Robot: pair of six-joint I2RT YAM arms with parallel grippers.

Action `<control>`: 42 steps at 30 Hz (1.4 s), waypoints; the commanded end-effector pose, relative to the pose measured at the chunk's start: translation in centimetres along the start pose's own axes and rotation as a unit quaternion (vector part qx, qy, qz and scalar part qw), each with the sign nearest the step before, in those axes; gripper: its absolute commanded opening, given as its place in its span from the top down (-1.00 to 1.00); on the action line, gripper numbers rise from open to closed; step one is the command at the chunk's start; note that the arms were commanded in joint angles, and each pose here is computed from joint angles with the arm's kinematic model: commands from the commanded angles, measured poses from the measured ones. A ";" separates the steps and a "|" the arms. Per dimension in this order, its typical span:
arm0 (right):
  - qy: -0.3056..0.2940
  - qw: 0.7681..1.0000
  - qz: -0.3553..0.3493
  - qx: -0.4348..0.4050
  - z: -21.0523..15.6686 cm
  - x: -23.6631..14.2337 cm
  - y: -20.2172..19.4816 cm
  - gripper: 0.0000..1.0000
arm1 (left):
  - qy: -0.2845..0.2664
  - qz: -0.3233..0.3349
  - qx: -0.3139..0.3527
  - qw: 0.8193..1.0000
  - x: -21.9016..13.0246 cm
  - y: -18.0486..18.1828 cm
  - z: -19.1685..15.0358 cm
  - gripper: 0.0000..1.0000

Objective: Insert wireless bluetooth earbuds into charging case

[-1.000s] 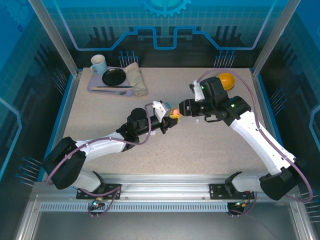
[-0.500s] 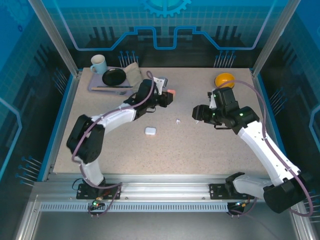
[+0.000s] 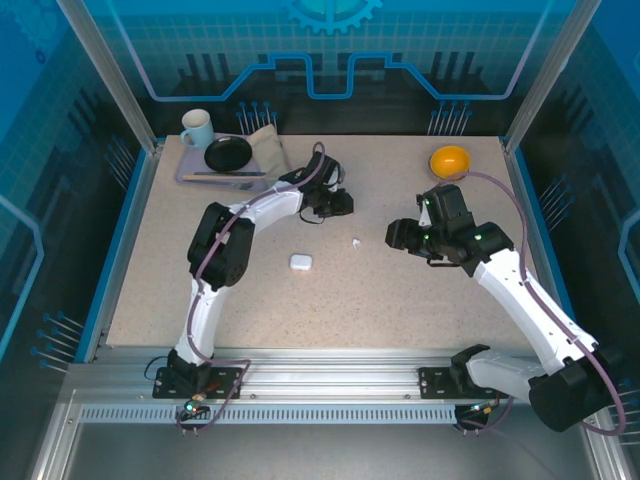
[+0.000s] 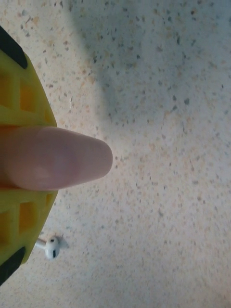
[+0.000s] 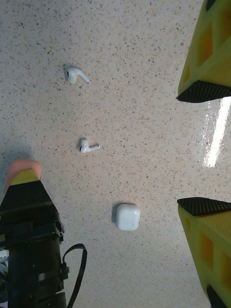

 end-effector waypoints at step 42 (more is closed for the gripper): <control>0.051 0.997 -0.030 -0.044 -2.4 6.1 5.5 -0.58 | -0.160 0.057 0.036 0.985 -18.9 -0.9 2.0 -0.77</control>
Point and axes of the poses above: each hand's point on the last joint's axis, 136 mm out from that joint toward the fingers, its own x axis out along the fingers, its own y axis along the line the jaws close on, z = x × y, the point moved 6 cm from there along -x, back along the fingers, and after that the axes turned 3 degrees about -x, right-handed, at the moved point
